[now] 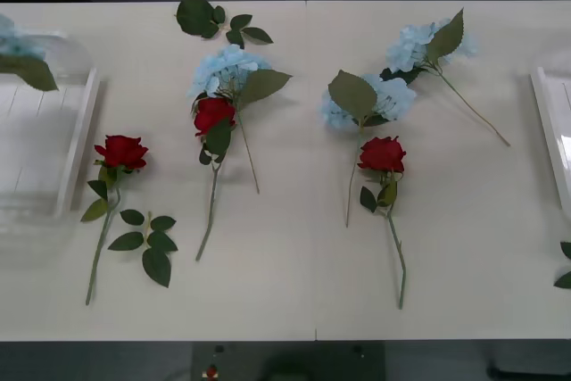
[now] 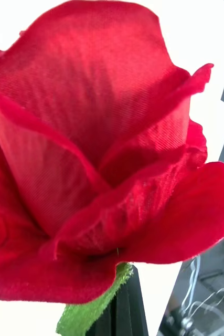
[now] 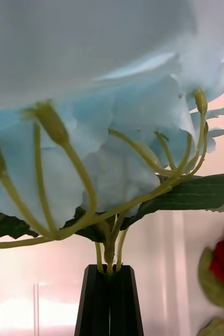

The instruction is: Put the red flowers into the right box and the blue flowers into the left box

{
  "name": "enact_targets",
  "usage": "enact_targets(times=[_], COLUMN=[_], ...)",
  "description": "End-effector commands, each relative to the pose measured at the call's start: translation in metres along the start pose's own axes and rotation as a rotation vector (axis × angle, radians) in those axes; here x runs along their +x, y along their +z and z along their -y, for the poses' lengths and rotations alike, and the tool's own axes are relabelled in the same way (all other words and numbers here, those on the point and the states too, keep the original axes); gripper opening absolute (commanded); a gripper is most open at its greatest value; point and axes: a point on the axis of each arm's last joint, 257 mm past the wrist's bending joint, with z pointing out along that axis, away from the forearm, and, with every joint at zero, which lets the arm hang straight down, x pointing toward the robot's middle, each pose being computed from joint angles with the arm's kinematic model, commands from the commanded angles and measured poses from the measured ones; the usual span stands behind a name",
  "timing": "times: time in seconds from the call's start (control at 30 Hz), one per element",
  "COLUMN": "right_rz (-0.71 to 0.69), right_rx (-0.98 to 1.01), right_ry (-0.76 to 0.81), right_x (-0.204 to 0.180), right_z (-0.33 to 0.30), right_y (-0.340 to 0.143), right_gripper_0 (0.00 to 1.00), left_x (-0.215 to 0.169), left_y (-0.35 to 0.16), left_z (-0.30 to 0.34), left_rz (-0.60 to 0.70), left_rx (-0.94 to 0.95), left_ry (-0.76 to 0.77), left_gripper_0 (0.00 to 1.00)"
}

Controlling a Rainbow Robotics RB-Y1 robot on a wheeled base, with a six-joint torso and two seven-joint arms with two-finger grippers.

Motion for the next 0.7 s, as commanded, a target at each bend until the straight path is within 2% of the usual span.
enact_targets(times=[0.03, 0.27, 0.47, 0.5, 0.53, 0.6, 0.63, 0.67, 0.7], right_rz=[0.049, 0.138, 0.160, 0.160, 0.160, 0.160, 0.159, 0.155, 0.152], right_rx=[0.037, 0.067, 0.081, 0.081, 0.084, 0.084, 0.084, 0.082, 0.079], right_ry=[0.086, 0.165, 0.178, 0.174, 0.173, 0.169, 0.167, 0.162, 0.164], right_x=[0.010, 0.022, 0.023, 0.023, 0.023, 0.023, 0.024, 0.025, 0.025], right_z=[0.015, -0.003, -0.003, -0.003, -0.001, -0.001, -0.001, -0.003, -0.002], right_y=[0.018, 0.056, 0.061, 0.061, 0.061, 0.061, 0.061, 0.061, 0.061], right_gripper_0=[0.00, 0.00, 0.00, 0.11, 0.36, 0.71, 0.77, 0.92, 0.97], left_x=[0.006, 0.046, 0.050, 0.050, 0.049, 0.049, 0.049, 0.049, 0.047], left_y=[-0.010, 0.003, 0.007, 0.007, 0.006, 0.006, 0.007, 0.007, 0.007], left_z=[-0.010, -0.006, -0.002, 0.000, 0.000, 0.002, 0.003, 0.004, 0.004], left_rz=[-0.001, -0.049, -0.056, -0.054, -0.052, -0.052, -0.052, -0.051, -0.049], left_rx=[-0.004, 0.033, 0.047, 0.053, 0.056, 0.061, 0.063, 0.067, 0.070], left_ry=[0.037, -0.042, -0.065, -0.071, -0.073, -0.078, -0.080, -0.084, -0.085], left_gripper_0=[0.00, 0.00, 0.00, 0.00, 0.01, 0.06, 0.08, 0.17, 0.19])
